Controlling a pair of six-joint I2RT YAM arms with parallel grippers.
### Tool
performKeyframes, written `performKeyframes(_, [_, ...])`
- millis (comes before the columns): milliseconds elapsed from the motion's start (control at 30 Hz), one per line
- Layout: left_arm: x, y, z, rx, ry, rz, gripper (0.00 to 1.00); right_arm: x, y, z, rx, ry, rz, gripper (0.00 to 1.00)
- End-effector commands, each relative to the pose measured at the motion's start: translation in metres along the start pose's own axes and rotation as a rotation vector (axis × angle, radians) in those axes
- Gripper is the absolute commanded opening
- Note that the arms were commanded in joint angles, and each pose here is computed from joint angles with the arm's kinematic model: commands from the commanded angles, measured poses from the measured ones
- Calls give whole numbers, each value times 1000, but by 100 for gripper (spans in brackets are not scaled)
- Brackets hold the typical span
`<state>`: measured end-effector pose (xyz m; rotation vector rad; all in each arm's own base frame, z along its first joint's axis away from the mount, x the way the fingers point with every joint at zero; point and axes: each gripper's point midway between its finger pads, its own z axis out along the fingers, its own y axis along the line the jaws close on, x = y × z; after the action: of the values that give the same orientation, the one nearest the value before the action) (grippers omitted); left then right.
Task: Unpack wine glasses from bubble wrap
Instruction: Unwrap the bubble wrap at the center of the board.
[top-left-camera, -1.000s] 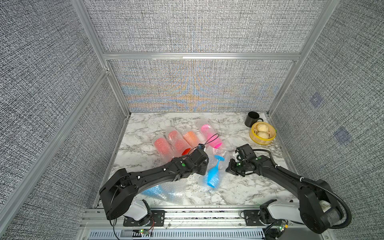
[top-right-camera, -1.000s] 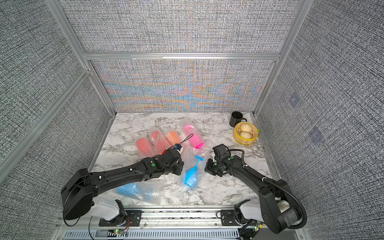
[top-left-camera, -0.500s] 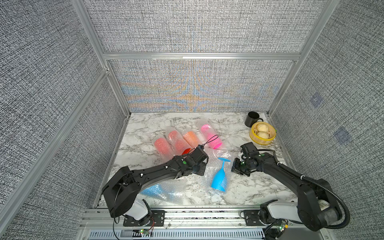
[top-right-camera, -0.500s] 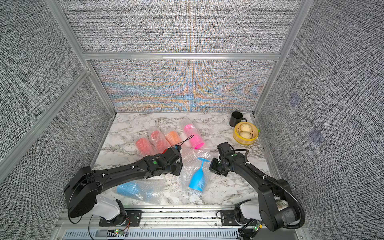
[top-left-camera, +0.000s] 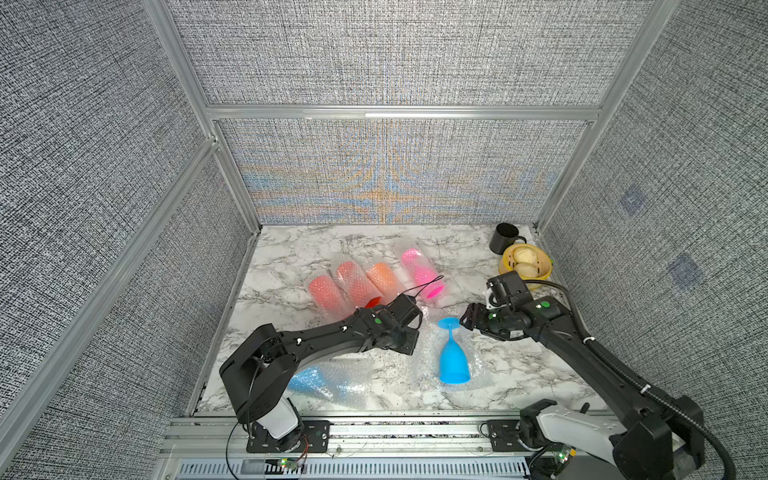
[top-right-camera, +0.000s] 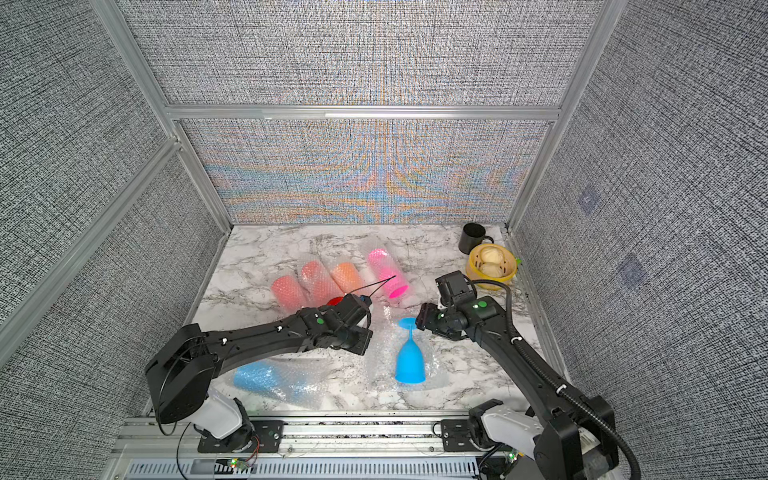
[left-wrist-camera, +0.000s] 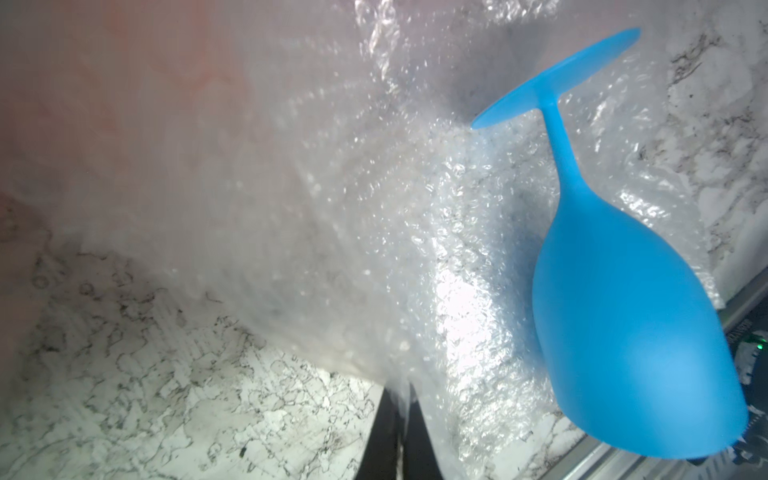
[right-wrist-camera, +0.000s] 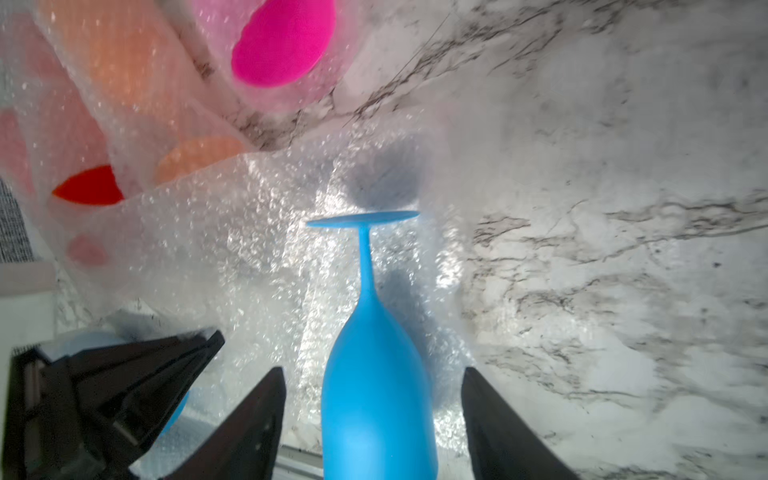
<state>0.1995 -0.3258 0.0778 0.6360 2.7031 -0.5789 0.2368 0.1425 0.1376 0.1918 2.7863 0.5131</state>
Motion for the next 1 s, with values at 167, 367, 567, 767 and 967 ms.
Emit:
performKeyframes(167, [18, 8, 2, -25, 75, -11, 5, 36, -13, 22, 183, 119, -125, 80])
performKeyframes(367, [25, 29, -5, -135, 88, -18, 45, 43, -7, 40, 204, 168, -166, 81])
performKeyframes(567, [16, 40, -39, -202, 17, 49, 61, 48, -7, 43, 226, 173, -180, 84])
performKeyframes(767, [-10, 22, -71, -126, -147, 117, 63, 47, 4, 54, 74, 170, -94, 85])
performKeyframes(967, [-9, 27, -63, -171, -90, 98, 62, 44, 16, 66, 47, 208, -112, 79])
